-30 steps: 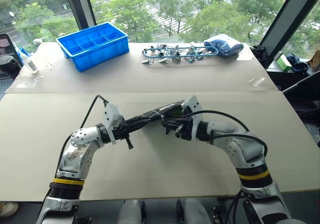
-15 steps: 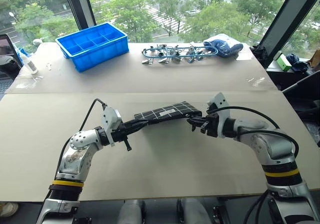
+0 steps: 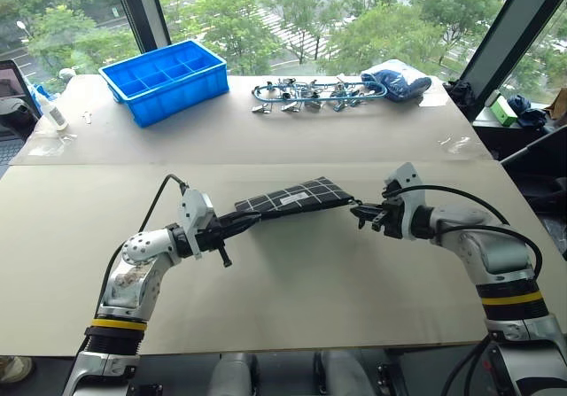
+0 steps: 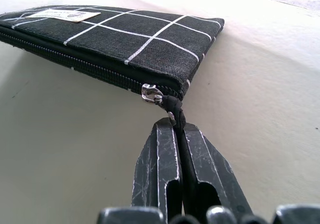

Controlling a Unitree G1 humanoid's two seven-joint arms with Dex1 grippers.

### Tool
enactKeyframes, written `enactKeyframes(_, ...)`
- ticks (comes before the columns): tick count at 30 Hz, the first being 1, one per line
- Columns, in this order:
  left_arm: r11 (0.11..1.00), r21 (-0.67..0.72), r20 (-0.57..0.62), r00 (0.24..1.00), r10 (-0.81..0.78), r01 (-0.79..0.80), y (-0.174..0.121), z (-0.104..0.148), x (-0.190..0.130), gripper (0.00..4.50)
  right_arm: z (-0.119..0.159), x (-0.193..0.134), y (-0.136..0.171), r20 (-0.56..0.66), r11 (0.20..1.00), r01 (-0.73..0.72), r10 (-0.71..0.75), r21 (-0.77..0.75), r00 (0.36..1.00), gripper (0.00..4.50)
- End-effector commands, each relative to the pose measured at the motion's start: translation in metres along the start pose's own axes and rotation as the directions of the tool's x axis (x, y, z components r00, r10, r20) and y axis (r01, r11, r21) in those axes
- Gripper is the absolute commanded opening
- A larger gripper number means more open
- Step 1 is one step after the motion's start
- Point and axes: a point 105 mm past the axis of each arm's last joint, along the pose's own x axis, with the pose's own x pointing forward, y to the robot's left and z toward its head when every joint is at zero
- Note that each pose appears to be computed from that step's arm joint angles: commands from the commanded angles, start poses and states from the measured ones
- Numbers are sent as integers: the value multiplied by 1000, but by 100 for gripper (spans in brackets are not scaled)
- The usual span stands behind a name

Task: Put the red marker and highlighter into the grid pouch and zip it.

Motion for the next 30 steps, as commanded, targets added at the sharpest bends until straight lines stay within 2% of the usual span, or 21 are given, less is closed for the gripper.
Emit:
enactKeyframes(1,999,35,33,999,23,-24,8,10,-2,0,10,-5,17,46,997,-75,76,-27,996,85)
enactKeyframes(3,999,36,34,999,16,-17,7,10,-1,0,8,-8,29,38,990,-137,138,-36,990,163)
enactKeyframes(4,999,36,34,999,15,-16,7,10,-1,0,8,-9,32,37,988,-148,150,-39,988,189)
enactKeyframes(7,999,39,35,999,6,-7,6,10,2,0,8,-17,27,32,990,-139,139,16,990,292)
enactKeyframes(9,999,41,37,999,1,-3,5,10,2,0,8,-28,29,26,982,-181,180,48,983,357)
enactKeyframes(11,999,46,38,999,-3,1,5,10,2,0,8,-38,31,15,976,-214,214,38,977,357)
enactKeyframes(13,999,44,43,999,-7,6,5,11,1,0,13,-50,15,25,988,-155,155,20,988,357)
enactKeyframes(15,999,48,43,999,-13,11,6,12,-1,79,21,-64,3,63,993,-118,118,1,991,361)
enactKeyframes(16,999,51,42,999,-15,13,6,12,-2,91,24,-67,1,75,994,-114,114,-4,991,361)
enactKeyframes(18,999,38,47,998,-35,33,5,13,-5,162,26,-72,-2,78,995,-100,100,-12,992,361)
enactKeyframes(19,998,34,50,998,-45,44,4,14,-6,215,25,-73,-3,75,995,-93,95,-21,993,361)
enactKeyframes(20,998,32,51,997,-52,50,4,15,-6,240,25,-74,-4,73,996,-89,91,-28,993,361)
enactKeyframes(23,991,33,-11,992,-127,127,-5,8,-18,353,19,-72,0,58,994,-100,102,-35,993,361)
enactKeyframes(25,996,66,-8,998,-60,60,5,11,-23,424,17,-71,2,55,993,-108,111,-42,992,361)
enactKeyframes(26,1000,13,13,1000,-25,25,10,16,-26,445,17,-73,2,61,993,-110,112,-43,992,361)
enactKeyframes(28,995,-99,22,1000,6,-4,14,21,-33,445,17,-76,1,69,993,-105,109,-47,992,361)
enactKeyframes(30,975,-217,-18,998,53,-56,17,17,-47,445,12,-82,-5,64,994,-83,87,-67,994,361)
